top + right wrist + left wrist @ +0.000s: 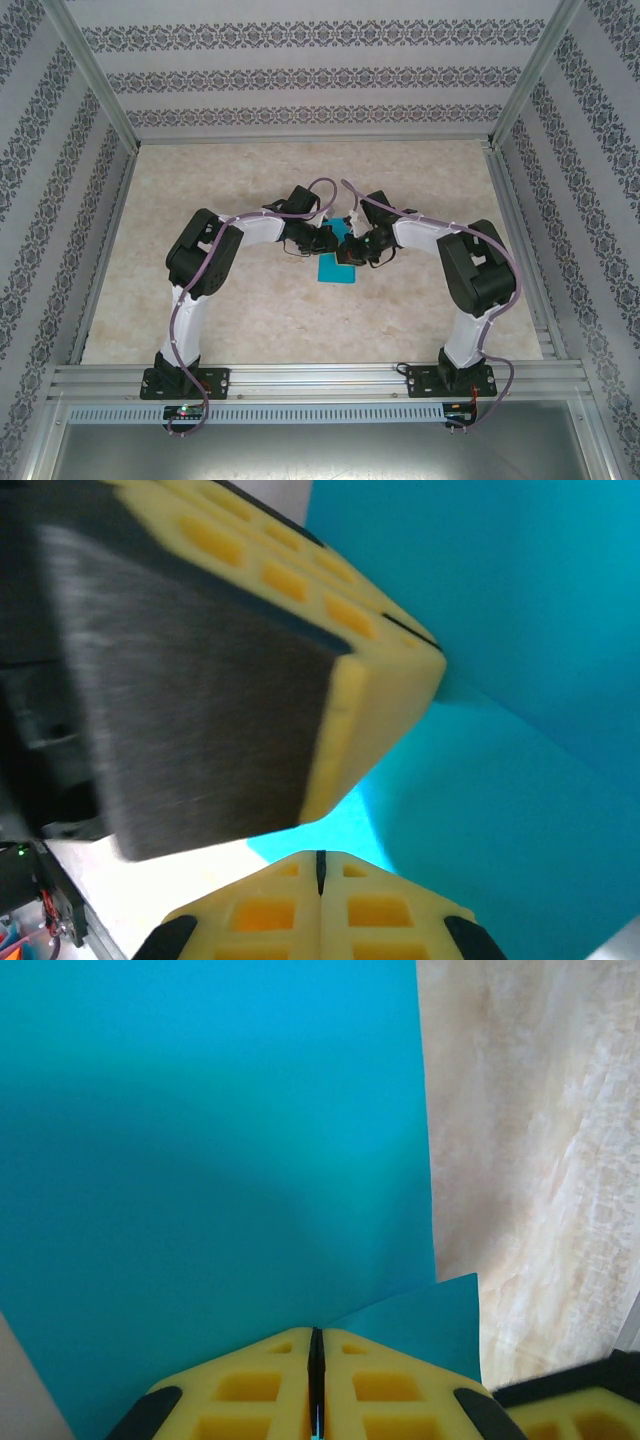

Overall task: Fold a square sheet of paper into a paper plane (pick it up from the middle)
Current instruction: Fold the triangle a second time at the center of the table.

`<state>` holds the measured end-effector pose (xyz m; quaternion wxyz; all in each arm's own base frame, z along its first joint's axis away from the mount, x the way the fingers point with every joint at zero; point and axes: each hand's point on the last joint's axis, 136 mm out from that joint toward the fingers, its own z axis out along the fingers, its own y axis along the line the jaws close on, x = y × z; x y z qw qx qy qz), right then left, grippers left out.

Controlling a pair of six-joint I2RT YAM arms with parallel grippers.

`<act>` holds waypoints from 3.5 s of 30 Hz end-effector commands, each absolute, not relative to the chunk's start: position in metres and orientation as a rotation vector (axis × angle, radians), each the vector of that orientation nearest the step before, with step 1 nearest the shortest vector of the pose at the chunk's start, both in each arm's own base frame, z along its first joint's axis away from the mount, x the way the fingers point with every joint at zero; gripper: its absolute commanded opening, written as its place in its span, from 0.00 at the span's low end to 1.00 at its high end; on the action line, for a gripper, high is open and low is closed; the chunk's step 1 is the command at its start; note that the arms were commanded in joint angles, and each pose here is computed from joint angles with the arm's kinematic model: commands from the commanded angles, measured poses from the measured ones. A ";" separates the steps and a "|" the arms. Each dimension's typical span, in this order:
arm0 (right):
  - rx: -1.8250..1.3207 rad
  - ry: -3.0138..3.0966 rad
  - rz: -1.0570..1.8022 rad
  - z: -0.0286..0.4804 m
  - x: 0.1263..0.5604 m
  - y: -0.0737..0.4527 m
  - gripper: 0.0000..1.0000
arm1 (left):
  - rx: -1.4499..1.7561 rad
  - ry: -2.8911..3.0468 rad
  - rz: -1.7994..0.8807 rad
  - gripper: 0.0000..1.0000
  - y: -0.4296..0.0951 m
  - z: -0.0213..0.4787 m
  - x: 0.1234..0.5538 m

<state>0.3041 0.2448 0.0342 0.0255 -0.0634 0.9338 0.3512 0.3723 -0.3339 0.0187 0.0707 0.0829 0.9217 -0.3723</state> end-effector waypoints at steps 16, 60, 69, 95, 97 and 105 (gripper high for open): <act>-0.284 2.995 0.865 0.003 0.301 0.223 0.02 | 0.175 3.034 -0.841 0.13 -0.288 -0.070 0.337; -0.279 2.983 1.004 0.009 0.262 0.212 0.02 | 0.143 2.985 -0.896 0.13 -0.296 -0.049 0.362; -0.289 2.990 0.996 0.011 0.253 0.208 0.02 | 0.156 3.008 -0.857 0.13 -0.292 -0.055 0.360; -0.348 2.897 1.011 0.047 0.256 0.240 0.02 | 0.173 3.024 -0.851 0.13 -0.290 -0.061 0.355; -0.349 2.920 0.980 0.039 0.258 0.240 0.02 | 0.174 3.025 -0.850 0.13 -0.290 -0.061 0.354; -0.348 2.989 0.834 0.015 0.263 0.224 0.02 | 0.183 3.030 -0.843 0.13 -0.287 -0.062 0.351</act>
